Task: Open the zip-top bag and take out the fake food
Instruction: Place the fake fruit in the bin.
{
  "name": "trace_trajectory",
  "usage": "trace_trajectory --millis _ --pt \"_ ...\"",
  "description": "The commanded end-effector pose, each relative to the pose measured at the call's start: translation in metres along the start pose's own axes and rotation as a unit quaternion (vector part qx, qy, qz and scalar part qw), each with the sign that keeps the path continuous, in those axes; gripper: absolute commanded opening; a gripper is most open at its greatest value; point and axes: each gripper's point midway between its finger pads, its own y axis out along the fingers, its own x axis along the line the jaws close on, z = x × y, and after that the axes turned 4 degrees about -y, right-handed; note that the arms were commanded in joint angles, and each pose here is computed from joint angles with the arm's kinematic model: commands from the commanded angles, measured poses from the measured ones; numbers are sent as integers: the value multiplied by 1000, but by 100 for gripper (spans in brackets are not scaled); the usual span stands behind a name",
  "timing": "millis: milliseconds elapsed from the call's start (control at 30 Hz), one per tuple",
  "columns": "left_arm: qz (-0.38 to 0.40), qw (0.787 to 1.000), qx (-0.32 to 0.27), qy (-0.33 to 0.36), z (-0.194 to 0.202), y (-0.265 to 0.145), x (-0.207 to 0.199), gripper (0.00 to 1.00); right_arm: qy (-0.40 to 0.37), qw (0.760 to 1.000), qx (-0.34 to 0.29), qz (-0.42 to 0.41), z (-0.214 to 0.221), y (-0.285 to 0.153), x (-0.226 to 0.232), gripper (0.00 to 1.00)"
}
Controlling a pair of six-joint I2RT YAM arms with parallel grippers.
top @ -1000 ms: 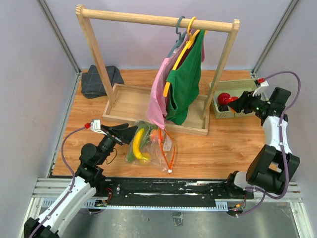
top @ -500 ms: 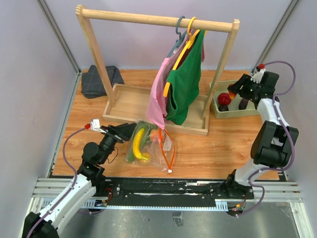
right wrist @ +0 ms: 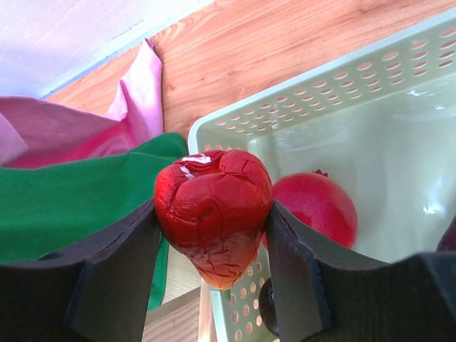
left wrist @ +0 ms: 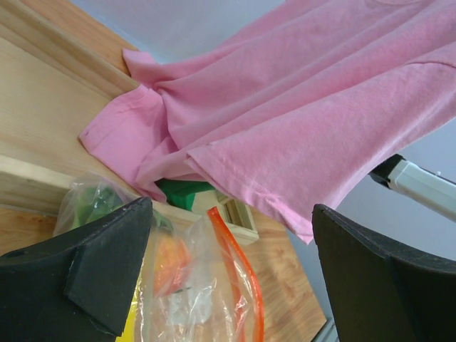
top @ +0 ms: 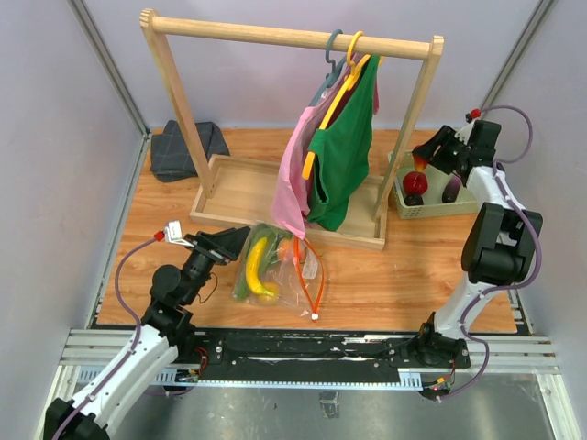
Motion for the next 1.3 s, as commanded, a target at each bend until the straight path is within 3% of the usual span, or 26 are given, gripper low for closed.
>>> trace_trajectory --millis 0,133,433,800,1100,1267 --pt "-11 1000 -7 -2 0 -2 7 97 3 1000 -2 -10 -6 10 10 55" --pt "-15 1000 -6 -5 2 -3 10 97 5 1000 11 -15 -5 19 12 58" --pt "-27 1000 -5 -6 2 -4 15 97 -2 999 40 -19 4 32 13 84" --pt "-29 999 13 9 4 -4 10 97 -136 989 -5 -63 -7 -25 44 84" --pt "-46 996 49 56 6 -5 7 96 -207 956 -12 -206 25 -97 72 84" --pt "-59 993 69 76 9 -3 8 96 -253 937 -6 -240 40 -134 74 83"
